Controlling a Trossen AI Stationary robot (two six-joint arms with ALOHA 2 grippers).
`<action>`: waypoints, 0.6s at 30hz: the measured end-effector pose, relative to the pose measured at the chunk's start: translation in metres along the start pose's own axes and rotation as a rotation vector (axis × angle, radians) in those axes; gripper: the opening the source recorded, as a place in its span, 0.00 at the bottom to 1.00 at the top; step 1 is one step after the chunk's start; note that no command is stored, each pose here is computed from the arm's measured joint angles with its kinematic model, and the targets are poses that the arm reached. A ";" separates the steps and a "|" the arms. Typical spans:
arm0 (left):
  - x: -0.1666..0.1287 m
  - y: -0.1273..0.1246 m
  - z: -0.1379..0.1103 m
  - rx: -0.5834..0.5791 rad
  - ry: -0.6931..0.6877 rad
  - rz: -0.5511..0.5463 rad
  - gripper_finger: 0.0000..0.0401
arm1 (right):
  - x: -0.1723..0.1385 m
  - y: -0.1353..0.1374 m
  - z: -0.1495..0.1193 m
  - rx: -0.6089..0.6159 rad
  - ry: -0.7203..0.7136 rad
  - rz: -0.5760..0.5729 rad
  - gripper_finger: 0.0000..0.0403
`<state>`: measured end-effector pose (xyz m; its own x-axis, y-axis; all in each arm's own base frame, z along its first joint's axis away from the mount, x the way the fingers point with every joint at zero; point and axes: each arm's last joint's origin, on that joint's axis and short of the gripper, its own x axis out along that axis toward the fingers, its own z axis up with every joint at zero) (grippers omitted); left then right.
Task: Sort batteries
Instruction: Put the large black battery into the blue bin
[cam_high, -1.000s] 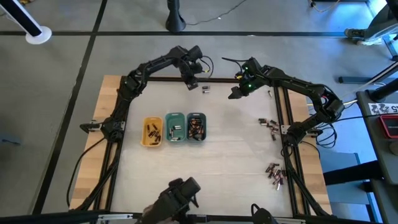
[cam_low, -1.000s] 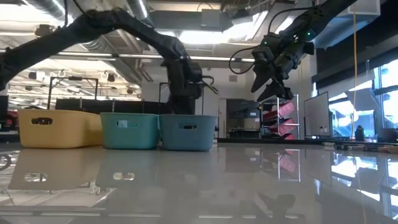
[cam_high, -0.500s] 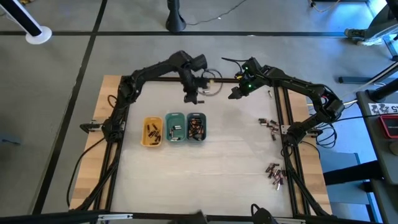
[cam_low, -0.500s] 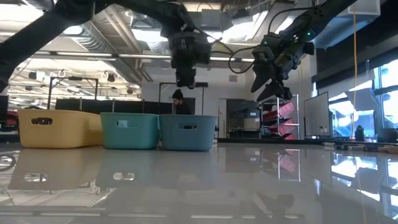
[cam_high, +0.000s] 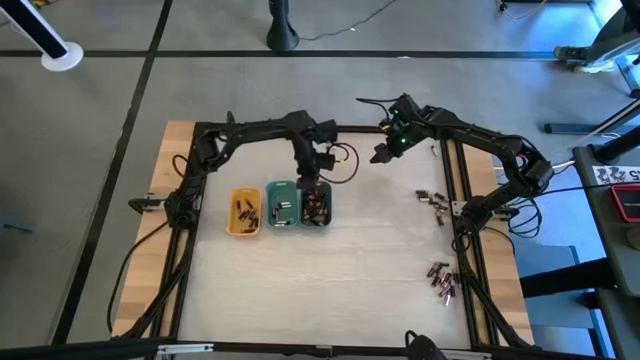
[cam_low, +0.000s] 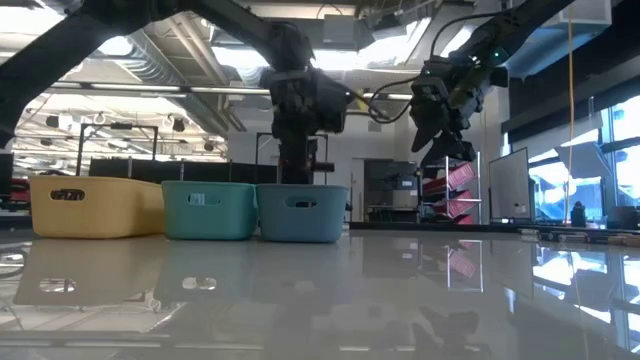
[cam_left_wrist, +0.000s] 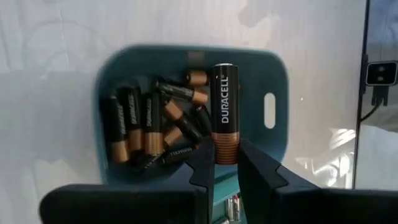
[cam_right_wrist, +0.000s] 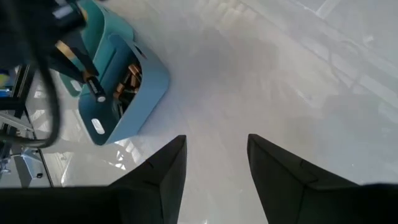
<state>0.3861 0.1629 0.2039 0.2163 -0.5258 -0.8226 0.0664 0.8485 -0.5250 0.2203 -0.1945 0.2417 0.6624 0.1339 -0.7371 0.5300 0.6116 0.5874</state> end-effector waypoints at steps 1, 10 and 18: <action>0.005 0.001 -0.002 -0.003 0.006 -0.005 0.10 | 0.000 0.000 0.000 -0.001 0.000 0.000 0.43; 0.027 0.015 -0.004 -0.089 0.024 0.211 0.12 | 0.000 0.000 0.000 -0.014 0.000 0.000 0.43; 0.033 0.009 0.000 -0.100 0.052 0.313 0.16 | 0.000 0.000 0.000 -0.013 -0.001 0.000 0.43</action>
<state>0.3939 0.1531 0.1726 0.1606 -0.2452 -0.9561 -0.0914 0.9608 -0.2618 0.2204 -0.1945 0.2418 0.6628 0.1335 -0.7368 0.5228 0.6220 0.5830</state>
